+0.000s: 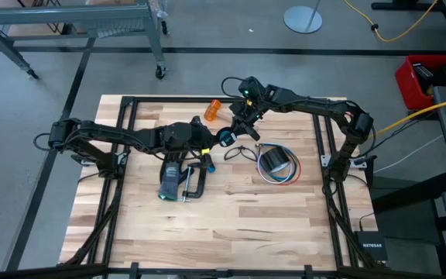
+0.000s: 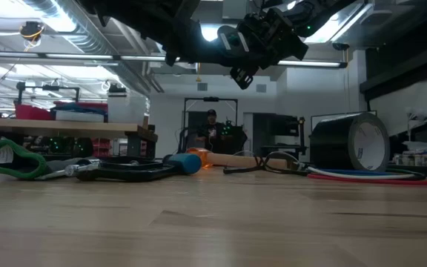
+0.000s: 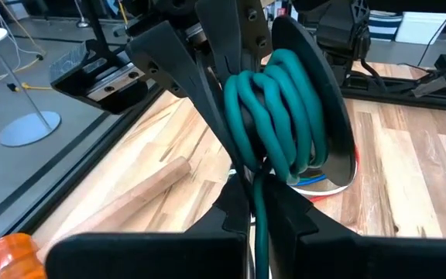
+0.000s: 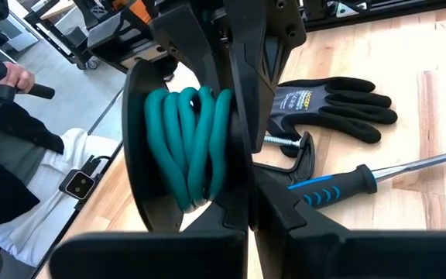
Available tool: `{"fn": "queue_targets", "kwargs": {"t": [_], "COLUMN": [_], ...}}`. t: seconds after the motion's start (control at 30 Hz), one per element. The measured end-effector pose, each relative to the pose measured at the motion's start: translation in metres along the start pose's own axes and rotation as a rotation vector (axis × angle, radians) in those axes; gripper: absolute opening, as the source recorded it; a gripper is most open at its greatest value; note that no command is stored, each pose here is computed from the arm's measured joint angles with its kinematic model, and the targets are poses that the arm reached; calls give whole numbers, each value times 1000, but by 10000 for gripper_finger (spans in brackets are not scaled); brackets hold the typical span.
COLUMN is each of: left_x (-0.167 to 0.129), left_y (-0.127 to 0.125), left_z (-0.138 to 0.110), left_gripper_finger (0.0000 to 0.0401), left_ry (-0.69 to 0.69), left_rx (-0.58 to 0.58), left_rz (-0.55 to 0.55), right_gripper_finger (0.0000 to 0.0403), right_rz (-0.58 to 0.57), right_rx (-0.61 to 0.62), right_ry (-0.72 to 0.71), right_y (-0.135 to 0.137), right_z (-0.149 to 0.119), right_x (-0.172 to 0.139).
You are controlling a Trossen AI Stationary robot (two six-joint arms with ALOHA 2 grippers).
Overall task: Coil cords
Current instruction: Coil the green wire onto the spool
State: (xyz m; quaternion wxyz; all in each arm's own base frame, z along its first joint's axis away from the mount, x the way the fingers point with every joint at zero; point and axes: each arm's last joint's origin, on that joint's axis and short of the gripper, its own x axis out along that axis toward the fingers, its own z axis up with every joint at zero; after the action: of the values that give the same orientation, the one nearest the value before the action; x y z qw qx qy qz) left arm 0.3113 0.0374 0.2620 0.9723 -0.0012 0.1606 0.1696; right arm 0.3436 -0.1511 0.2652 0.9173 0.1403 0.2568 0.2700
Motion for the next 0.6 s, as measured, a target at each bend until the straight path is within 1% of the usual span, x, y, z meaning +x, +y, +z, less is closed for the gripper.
{"fn": "queue_targets", "kwargs": {"t": [0.13, 0.23, 0.3, 0.4, 0.5, 0.6], "left_x": [0, 0, 0, 0, -3, -10], "left_y": [0, 0, 1, 1, 5, 12], "left_z": [-1, -1, -1, 2, 7, 14], "left_gripper_finger": [5, 4, 4, 4, 4, 3], "left_ry": [7, 11, 10, -6, -30, -61], "left_rx": [-14, -16, -16, -19, -29, -46], "left_rz": [1, 7, 12, 18, 27, 40], "right_gripper_finger": [7, 7, 8, 8, 8, 8], "right_rz": [-1, -1, -8, -8, -3, -20], "right_rx": [3, 31, 54, 57, 67, 79], "right_ry": [-1, -3, -10, -29, -54, -85], "right_y": [0, 0, -2, -2, -3, -1], "right_z": [0, 0, 1, 2, 10, 23], "right_x": [0, 0, -4, -12, -22, -32]}}
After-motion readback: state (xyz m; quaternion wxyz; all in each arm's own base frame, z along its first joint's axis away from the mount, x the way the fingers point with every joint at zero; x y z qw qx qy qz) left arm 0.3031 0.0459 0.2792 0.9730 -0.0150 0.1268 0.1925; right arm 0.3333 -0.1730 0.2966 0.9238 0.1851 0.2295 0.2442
